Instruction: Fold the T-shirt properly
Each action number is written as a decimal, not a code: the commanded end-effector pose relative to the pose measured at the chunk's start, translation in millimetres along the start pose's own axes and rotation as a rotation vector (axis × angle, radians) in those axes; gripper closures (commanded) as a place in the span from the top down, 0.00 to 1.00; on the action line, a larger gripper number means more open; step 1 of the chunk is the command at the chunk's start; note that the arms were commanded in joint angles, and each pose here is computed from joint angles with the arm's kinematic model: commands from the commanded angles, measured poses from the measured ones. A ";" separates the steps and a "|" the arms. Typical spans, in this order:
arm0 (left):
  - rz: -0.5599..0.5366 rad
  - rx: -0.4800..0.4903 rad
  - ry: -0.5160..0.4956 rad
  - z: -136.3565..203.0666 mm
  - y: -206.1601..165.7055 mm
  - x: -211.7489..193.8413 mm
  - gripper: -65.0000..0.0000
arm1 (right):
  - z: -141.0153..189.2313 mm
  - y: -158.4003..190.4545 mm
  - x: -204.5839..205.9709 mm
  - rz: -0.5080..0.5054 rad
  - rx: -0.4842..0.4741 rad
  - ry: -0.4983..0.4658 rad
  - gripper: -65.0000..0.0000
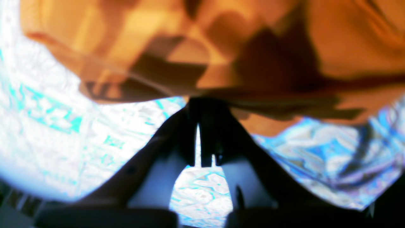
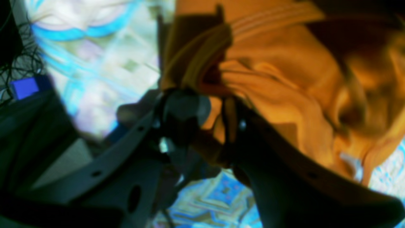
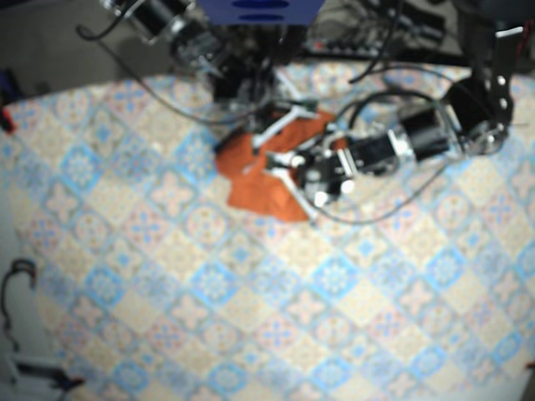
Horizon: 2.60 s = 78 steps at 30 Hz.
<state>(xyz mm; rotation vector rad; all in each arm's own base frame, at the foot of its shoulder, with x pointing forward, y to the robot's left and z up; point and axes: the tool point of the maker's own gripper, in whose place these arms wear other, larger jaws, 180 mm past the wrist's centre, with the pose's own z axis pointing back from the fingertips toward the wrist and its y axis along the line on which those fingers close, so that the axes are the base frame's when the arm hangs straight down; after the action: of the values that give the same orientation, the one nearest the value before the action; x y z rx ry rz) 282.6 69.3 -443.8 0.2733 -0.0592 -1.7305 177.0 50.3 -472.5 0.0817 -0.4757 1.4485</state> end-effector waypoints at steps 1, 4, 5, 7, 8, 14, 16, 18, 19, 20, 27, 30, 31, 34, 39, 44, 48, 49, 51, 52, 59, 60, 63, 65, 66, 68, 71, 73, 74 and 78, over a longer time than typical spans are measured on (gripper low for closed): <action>0.011 0.045 0.008 8.6 18.0 -4.9 0.00 | 2.6 -10.6 0.0 -0.004 -0.029 0.007 0.29; 0.011 0.051 0.004 10.3 19.9 -4.6 0.00 | 2.8 -13.4 -2.6 -0.015 -0.035 0.011 0.30; 0.009 0.056 0.001 12.0 20.5 -5.2 0.00 | 2.8 -13.4 -2.6 -0.015 -0.035 0.011 0.30; 0.006 0.073 0.000 17.3 22.7 -11.8 0.00 | 3.0 -15.8 -5.1 -0.004 -0.046 0.023 0.30; 0.000 0.082 -0.009 20.8 23.3 -11.4 0.00 | 3.2 -17.8 -7.2 0.007 -0.058 0.035 0.30; 0.059 0.124 -0.013 35.9 39.8 -20.2 0.06 | 8.1 -28.1 -8.5 0.047 -0.109 0.058 0.30; 0.076 0.139 -0.020 41.1 44.6 -23.5 0.09 | 11.7 -31.7 -6.9 0.046 -0.121 0.060 0.30; 0.080 0.164 -0.036 49.6 48.6 -25.4 0.12 | 17.0 -36.9 -6.0 0.045 -0.140 0.069 0.30; 0.080 0.174 -0.044 53.3 50.3 -23.8 0.14 | 20.5 -40.5 -4.1 0.043 -0.153 0.066 0.30; 0.085 0.180 -0.039 55.6 51.8 -26.3 0.15 | 23.6 -44.8 -3.7 0.037 -0.166 0.064 0.30; 0.110 0.183 -0.023 57.1 52.2 -36.0 0.19 | 39.2 -64.8 -0.7 -0.046 -0.229 0.032 0.39; 0.144 0.184 -0.033 57.8 53.9 -38.7 0.19 | 43.9 -70.7 -0.6 -0.055 -0.248 0.026 0.46; 0.152 0.187 -0.035 58.6 55.3 -39.6 0.19 | 45.0 -72.0 -1.2 -0.059 -0.252 0.026 0.48; 0.157 0.188 -0.035 59.0 56.0 -40.6 0.19 | 47.0 -74.0 -7.0 -0.079 -0.260 0.034 0.52; 0.231 0.204 -0.026 62.7 64.2 -62.4 0.19 | 57.9 -83.1 -15.9 -0.118 -0.298 0.037 0.57; 0.343 0.258 -0.030 79.7 71.4 -98.3 0.19 | 82.3 -103.9 -57.6 -0.251 -0.388 0.089 0.62; 0.392 0.298 -0.010 95.1 59.0 -130.9 0.22 | 94.6 -112.0 -105.9 -0.353 -0.434 0.176 0.67; 0.407 0.302 0.006 97.4 53.4 -142.8 0.25 | 96.9 -109.4 -118.2 -0.367 -0.435 0.201 0.68; 0.441 0.287 0.045 96.9 32.7 -167.7 0.34 | 100.8 -102.1 -141.3 -0.388 -0.432 0.252 0.71; 0.458 0.277 0.056 96.7 22.2 -176.7 0.38 | 101.9 -97.7 -150.6 -0.394 -0.426 0.273 0.73; 0.613 0.013 0.083 70.0 -125.3 -225.4 0.56 | 115.7 -25.0 -222.9 -0.421 -0.310 0.463 0.75; 0.637 -0.021 0.090 68.5 -146.6 -229.6 0.56 | 118.6 -11.7 -232.1 -0.427 -0.288 0.490 0.75; 0.733 -0.138 0.103 70.0 -218.8 -237.4 0.56 | 127.6 36.2 -257.5 -0.449 -0.200 0.569 0.75; 0.801 -0.191 0.083 74.3 -257.1 -233.4 0.56 | 134.6 67.7 -271.8 -0.452 -0.136 0.617 0.75; 0.829 -0.211 0.079 77.0 -271.9 -232.1 0.56 | 136.6 81.1 -276.6 -0.453 -0.106 0.634 0.75; 0.873 -0.270 0.073 81.5 -303.7 -224.3 0.56 | 139.7 111.0 -289.7 -0.452 -0.032 0.679 0.75; 0.951 -0.346 0.053 77.8 -340.4 -208.0 0.56 | 138.4 155.4 -304.7 -0.460 0.083 0.725 0.75; 1.012 -0.404 0.041 70.9 -366.0 -195.1 0.56 | 131.2 177.9 -309.8 -0.481 0.140 0.716 0.75; 1.031 -0.437 0.047 66.7 -380.4 -190.5 0.56 | 129.2 190.2 -313.4 -0.492 0.171 0.720 0.75; 1.050 -0.573 0.052 14.3 -426.8 -148.4 0.56 | 95.9 254.6 -311.0 -0.593 0.346 0.670 0.75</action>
<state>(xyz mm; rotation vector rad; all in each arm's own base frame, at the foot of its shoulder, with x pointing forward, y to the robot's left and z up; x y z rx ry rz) -120.8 297.8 -492.6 -0.1110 0.3441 -0.6519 -114.3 -240.9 -558.3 0.0064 0.3619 0.8692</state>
